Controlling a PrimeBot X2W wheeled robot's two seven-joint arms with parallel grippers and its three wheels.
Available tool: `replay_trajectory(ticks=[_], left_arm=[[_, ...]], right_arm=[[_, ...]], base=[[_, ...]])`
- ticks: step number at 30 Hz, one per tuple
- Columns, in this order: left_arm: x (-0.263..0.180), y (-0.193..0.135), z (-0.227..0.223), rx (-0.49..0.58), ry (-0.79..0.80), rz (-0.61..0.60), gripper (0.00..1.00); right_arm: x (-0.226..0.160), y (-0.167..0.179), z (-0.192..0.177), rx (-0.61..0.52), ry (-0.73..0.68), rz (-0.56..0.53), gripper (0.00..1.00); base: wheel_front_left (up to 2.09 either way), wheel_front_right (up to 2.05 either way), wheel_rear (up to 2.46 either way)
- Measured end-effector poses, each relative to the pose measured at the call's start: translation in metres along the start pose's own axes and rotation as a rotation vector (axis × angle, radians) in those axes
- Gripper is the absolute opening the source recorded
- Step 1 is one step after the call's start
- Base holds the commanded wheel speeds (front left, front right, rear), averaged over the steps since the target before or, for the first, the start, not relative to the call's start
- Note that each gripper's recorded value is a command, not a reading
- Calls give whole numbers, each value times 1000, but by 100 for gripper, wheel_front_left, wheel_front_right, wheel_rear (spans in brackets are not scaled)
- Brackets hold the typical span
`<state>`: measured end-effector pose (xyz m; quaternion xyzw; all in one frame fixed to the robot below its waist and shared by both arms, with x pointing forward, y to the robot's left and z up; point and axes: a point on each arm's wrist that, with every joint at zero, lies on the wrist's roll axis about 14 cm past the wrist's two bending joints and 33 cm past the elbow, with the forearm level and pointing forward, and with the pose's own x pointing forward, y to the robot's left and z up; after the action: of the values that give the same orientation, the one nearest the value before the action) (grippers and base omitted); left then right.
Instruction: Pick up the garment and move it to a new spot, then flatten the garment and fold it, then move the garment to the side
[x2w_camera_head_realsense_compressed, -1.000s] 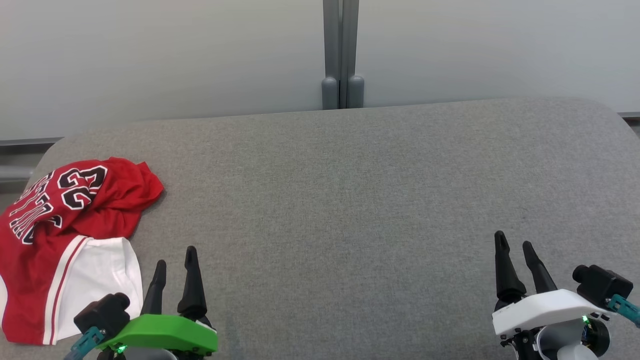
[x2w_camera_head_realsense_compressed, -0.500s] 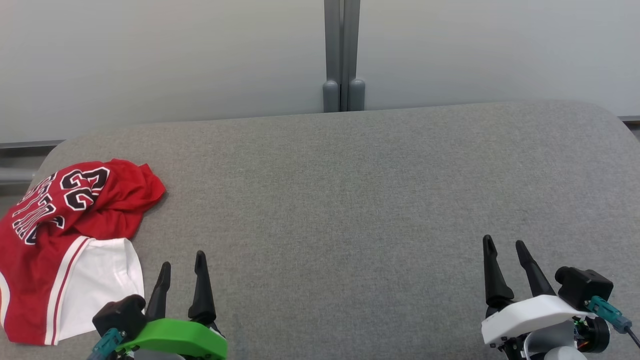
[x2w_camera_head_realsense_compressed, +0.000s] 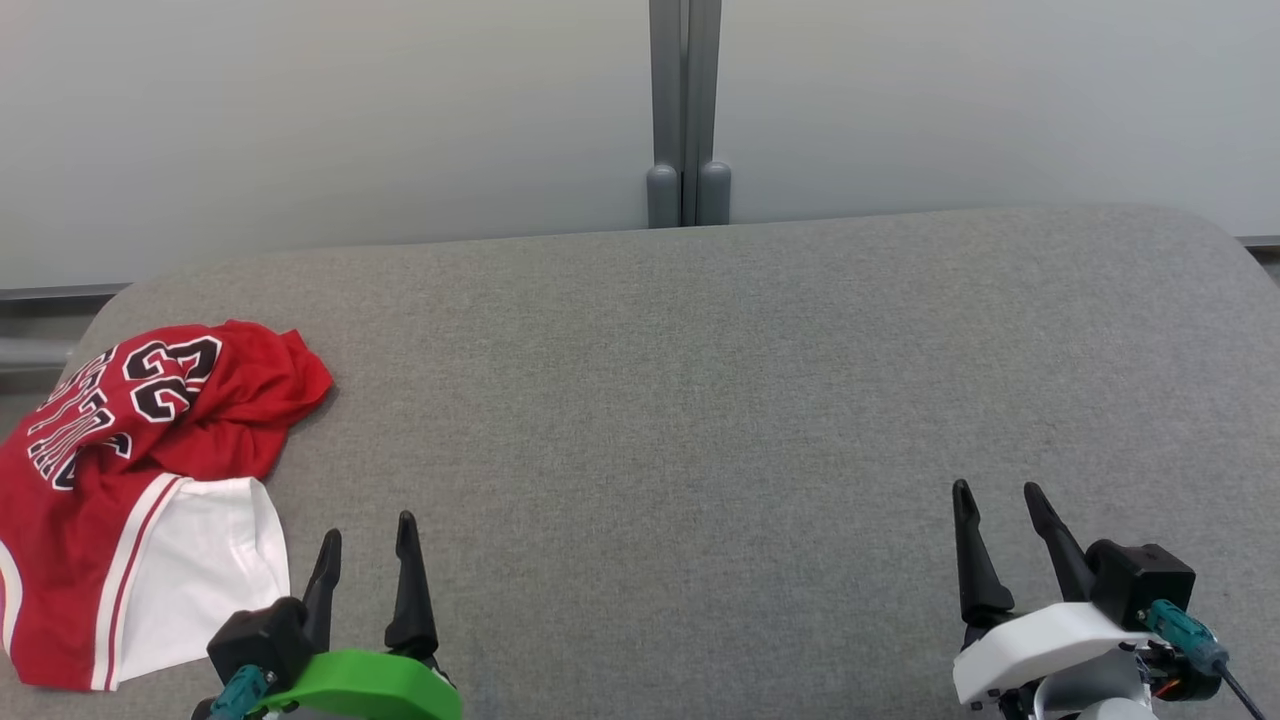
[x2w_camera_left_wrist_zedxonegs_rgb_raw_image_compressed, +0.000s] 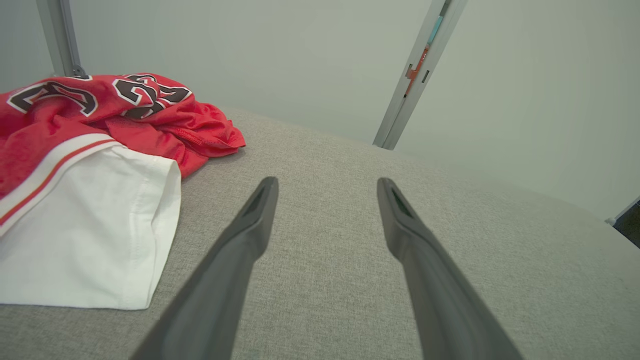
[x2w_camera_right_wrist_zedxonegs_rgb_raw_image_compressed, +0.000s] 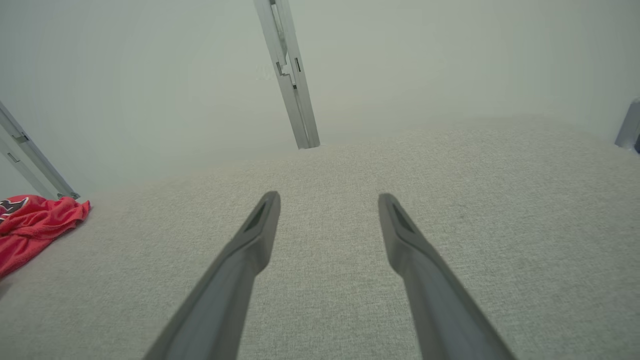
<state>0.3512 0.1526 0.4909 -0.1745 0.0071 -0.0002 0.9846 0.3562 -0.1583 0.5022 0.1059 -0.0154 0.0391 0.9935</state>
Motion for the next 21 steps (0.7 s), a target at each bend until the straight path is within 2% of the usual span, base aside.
replay_trajectory(ticks=[21], left_arm=[[-6,-3,-5,120,-13,-19,100]], right_arm=[[-1,13,-3,-146,-7,59,100]], base=[[0,0,0]])
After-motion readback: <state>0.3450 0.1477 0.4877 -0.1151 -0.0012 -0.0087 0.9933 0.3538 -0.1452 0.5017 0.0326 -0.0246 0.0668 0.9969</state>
